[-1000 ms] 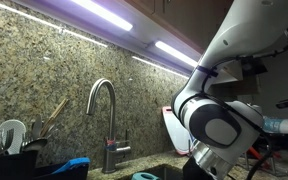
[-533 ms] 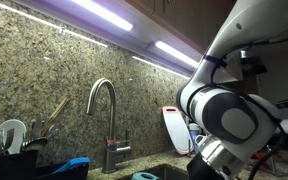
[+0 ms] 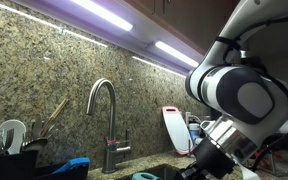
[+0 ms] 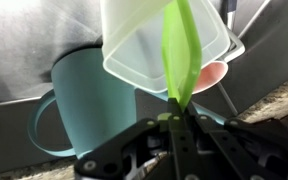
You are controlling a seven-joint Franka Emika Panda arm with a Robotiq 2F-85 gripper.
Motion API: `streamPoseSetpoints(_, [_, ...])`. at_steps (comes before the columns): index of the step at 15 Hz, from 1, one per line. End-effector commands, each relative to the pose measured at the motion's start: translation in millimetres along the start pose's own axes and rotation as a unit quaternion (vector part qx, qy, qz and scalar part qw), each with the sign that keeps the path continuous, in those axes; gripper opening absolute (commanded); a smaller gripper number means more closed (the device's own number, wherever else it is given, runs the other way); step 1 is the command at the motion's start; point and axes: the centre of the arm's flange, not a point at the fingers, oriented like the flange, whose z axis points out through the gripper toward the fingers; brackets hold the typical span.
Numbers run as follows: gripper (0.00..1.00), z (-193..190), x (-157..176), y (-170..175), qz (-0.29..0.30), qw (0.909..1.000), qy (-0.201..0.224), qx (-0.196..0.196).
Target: Take the green lid from the sink and put it on the dish rack
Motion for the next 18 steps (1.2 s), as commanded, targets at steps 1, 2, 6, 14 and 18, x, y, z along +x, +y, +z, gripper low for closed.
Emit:
streamPoseSetpoints(1, [0.02,-36,-2,-7,-0.008,0.9992,0.027,0.027])
streamPoseSetpoints(2, [0.02,-44,-3,-9,-0.013,0.9989,0.031,0.034])
streamPoseSetpoints(6, [0.02,-76,-9,-21,-0.039,0.9950,0.059,0.071])
streamPoseSetpoints(14, [0.02,-121,-5,-29,-0.066,0.9839,0.118,0.117])
streamPoseSetpoints(18, [0.02,-137,15,-21,-0.054,0.9778,0.159,0.126])
